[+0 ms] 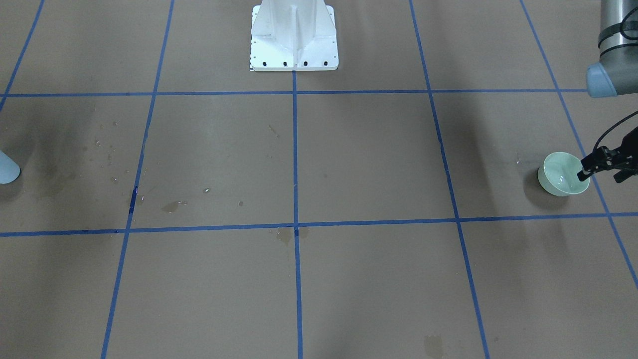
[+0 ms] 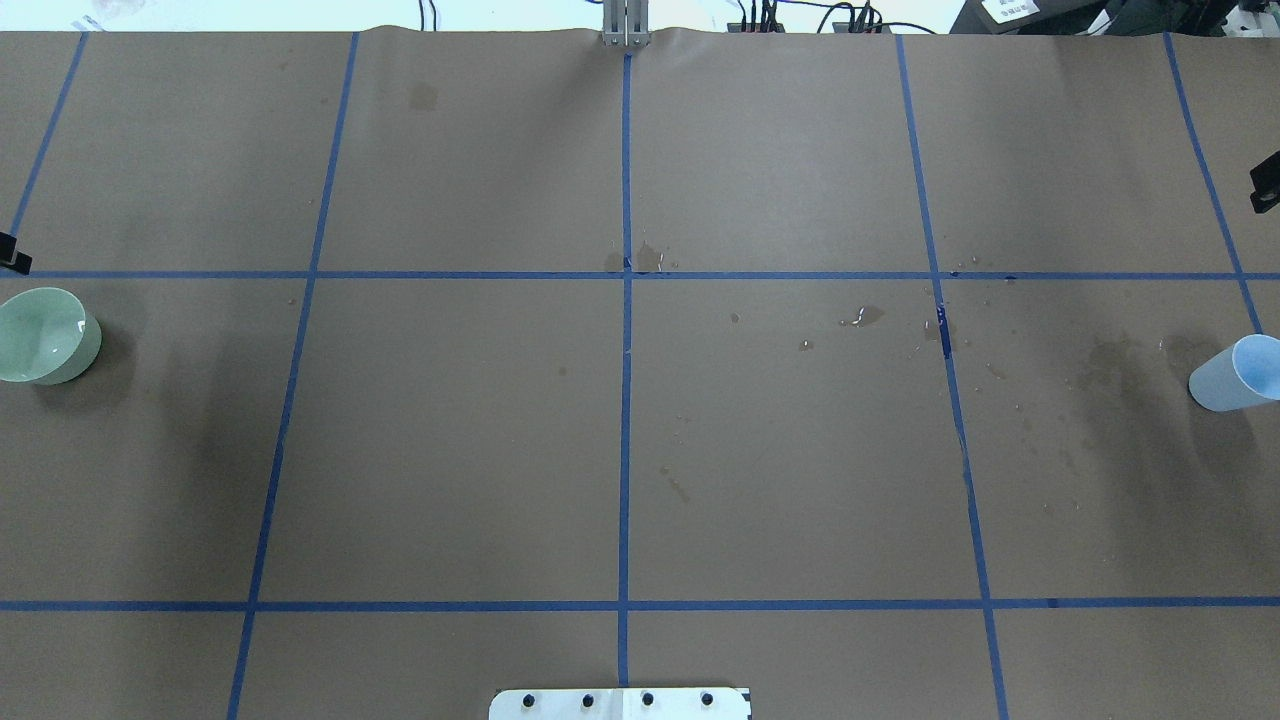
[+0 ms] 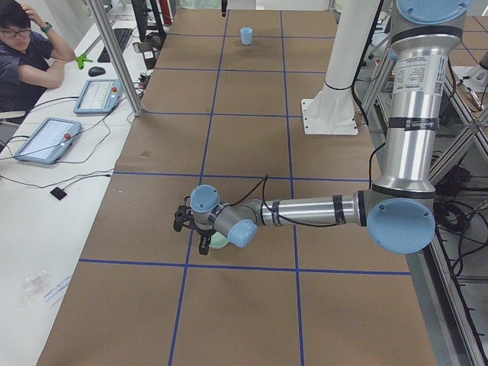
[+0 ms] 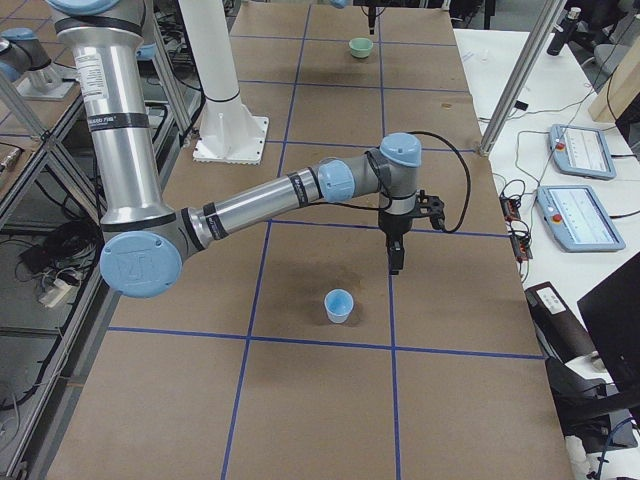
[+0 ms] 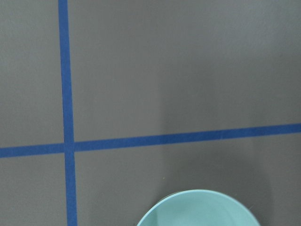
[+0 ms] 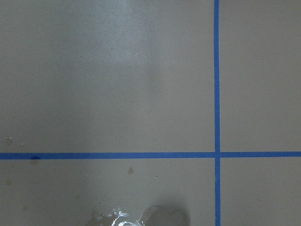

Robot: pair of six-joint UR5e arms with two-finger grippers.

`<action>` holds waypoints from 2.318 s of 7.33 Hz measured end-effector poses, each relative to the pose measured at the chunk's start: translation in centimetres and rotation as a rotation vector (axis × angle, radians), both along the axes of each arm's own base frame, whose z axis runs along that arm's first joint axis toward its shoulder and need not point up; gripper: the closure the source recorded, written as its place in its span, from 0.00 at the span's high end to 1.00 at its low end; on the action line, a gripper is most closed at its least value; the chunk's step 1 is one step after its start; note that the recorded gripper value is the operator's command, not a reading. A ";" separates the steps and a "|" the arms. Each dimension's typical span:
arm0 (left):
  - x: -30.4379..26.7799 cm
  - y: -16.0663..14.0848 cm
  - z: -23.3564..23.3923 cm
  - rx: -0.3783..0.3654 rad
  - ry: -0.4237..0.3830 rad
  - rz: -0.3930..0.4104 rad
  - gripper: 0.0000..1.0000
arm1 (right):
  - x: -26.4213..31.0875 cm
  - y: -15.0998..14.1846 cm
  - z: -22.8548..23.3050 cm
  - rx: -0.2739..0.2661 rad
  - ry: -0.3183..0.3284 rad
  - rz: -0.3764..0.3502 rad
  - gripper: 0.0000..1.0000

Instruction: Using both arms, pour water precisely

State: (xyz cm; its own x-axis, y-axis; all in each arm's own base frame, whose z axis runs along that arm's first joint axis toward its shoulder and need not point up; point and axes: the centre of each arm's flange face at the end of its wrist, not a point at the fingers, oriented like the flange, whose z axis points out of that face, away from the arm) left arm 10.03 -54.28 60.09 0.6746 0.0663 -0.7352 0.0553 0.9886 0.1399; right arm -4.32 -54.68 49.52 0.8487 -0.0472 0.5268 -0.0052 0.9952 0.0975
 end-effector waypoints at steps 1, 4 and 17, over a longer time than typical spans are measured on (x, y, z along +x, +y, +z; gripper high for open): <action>-0.3 -0.7 -2.9 -0.009 -0.017 0.015 1.00 | 1.6 0.0 0.7 0.001 0.011 -0.038 0.99; -7.2 -2.6 -7.3 0.006 -0.091 0.097 1.00 | 5.7 2.2 6.3 -0.059 -0.079 -0.100 0.99; -16.0 2.1 1.3 -0.061 -0.117 0.122 1.00 | 10.2 9.3 14.4 -0.141 -0.170 -0.050 0.99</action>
State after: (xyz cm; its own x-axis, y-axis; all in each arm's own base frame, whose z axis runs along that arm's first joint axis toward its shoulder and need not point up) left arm -5.93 -52.21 61.36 0.7453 0.1105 -0.6576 -0.0783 0.9939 0.0783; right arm 5.85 -45.40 63.96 0.7458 -0.0031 0.6662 0.0403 0.9984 -0.0405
